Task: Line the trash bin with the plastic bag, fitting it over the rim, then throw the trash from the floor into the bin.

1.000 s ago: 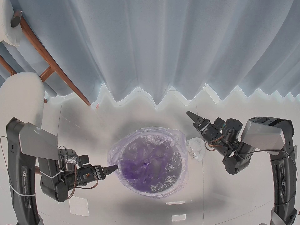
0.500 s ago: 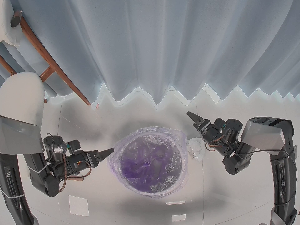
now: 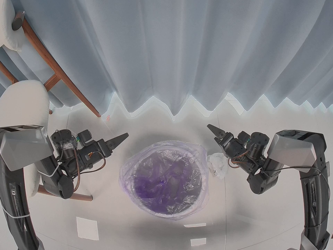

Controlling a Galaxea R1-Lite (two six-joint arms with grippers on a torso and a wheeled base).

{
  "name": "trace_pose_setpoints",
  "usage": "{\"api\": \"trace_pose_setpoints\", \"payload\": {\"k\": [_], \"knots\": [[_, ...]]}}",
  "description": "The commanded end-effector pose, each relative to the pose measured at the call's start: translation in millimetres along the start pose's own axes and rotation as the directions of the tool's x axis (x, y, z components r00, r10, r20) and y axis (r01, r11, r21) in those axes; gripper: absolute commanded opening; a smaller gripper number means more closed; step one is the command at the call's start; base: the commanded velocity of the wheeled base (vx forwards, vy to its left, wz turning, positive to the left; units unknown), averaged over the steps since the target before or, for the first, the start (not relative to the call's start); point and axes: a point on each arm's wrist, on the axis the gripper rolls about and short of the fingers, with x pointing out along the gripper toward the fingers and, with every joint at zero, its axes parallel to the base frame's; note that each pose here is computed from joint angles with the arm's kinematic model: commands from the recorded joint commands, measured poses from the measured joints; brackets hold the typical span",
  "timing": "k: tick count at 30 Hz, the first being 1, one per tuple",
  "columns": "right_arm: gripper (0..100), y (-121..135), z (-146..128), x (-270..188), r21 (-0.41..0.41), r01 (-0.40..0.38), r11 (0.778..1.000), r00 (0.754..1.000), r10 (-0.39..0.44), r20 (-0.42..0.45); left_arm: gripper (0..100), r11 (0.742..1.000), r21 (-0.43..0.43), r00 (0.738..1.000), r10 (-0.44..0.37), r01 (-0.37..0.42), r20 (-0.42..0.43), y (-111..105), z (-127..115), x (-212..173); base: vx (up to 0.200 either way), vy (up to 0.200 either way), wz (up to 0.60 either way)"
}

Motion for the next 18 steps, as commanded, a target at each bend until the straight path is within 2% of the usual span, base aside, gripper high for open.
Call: {"api": "trace_pose_setpoints", "payload": {"k": [1,2,4,8,12,18], "knots": [[100,0.4,-0.1,0.3,-0.004,-0.013,1.000,1.000,0.013,0.007,100,0.997,0.073,0.999,-0.025,0.028,-0.046,-2.2,-21.3,18.6,0.000,0.000,0.00],[100,0.4,-0.1,0.3,-0.004,-0.013,1.000,1.000,0.013,0.007,100,0.996,0.083,0.999,-0.025,0.029,-0.048,-2.3,-22.2,18.7,0.000,0.000,0.00],[100,-0.2,-0.4,0.3,-0.005,-0.012,1.000,1.000,0.012,0.006,100,0.986,0.161,0.997,-0.028,0.039,-0.068,-3.8,-29.1,20.8,0.000,0.000,0.00],[100,-0.2,-0.4,0.3,-0.003,-0.012,1.000,1.000,0.012,0.006,100,0.974,0.225,0.995,-0.010,0.032,-0.096,4.0,-39.3,20.7,0.000,0.000,0.00],[100,-0.4,-1.3,0.5,-0.005,-0.011,1.000,1.000,0.011,0.004,100,0.963,0.269,0.994,0.003,0.027,-0.111,12.0,-46.9,22.7,0.000,0.000,0.00],[100,-0.2,-1.1,0.7,-0.003,-0.013,1.000,1.000,0.013,0.005,100,0.960,0.274,0.992,-0.013,0.048,-0.127,6.4,-52.5,26.0,0.000,0.000,0.00]]}}
